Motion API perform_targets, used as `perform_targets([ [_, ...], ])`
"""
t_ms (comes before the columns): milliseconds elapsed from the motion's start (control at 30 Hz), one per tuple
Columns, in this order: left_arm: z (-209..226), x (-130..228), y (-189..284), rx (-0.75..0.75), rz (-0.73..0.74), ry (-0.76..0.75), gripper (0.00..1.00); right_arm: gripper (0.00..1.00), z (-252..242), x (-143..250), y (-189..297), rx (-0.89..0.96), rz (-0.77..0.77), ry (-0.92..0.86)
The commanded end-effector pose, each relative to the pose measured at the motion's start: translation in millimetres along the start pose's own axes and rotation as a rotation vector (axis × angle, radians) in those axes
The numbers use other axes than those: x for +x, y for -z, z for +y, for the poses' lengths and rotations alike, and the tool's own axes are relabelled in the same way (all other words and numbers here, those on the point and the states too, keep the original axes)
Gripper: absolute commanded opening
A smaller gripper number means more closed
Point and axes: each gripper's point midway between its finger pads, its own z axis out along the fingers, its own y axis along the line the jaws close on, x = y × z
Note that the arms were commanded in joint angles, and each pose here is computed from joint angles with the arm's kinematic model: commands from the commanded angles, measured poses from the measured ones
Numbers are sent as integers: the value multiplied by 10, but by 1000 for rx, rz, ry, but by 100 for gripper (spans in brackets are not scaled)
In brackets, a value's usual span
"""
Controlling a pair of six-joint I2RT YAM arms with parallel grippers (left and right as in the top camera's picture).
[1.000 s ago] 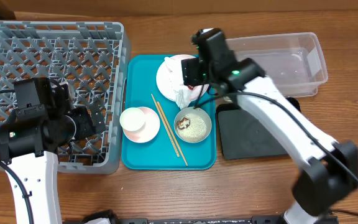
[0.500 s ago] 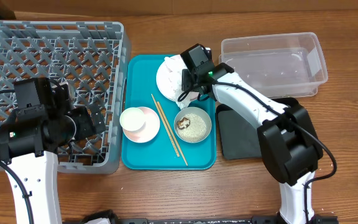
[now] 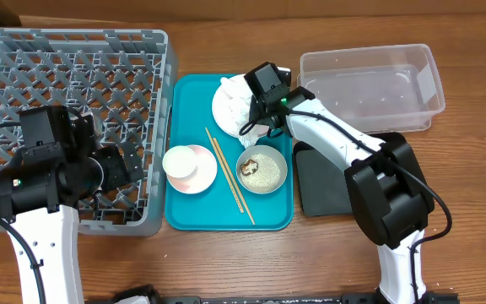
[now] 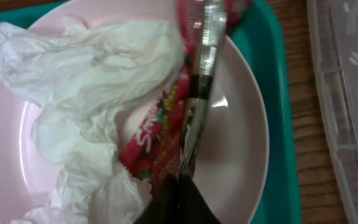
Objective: Sort waste into correct bins and load items into the dishwasher
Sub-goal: 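Grasp the red snack wrapper on the plate with the right gripper, then carry the red wrapper to the clear bin and release it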
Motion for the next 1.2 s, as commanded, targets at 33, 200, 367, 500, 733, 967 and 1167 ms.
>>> perform_targets([
  [33, -31, -54, 54, 16, -20, 0, 100, 4, 73, -459, 542, -42, -125, -28],
  [200, -31, -54, 54, 16, -20, 0, 100, 4, -70, -894, 1326, -72, -264, -35],
  [367, -30, -55, 53, 16, -20, 0, 100, 4, -531, -1121, 1868, -21, -342, -109],
  [500, -30, -57, 54, 16, -21, -1, 100, 4, -1182, -1120, 1841, 124, -295, -192],
  [733, -31, -63, 54, 16, -24, -1, 100, 56, -1428, -1062, 1608, 68, -193, -250],
  [967, -32, -62, 54, 17, -23, -1, 100, 70, -458, -1122, 1695, -306, -209, 6],
  [1167, -31, -62, 53, 16, -23, -1, 100, 78, 126, -937, 1471, -311, -242, 220],
])
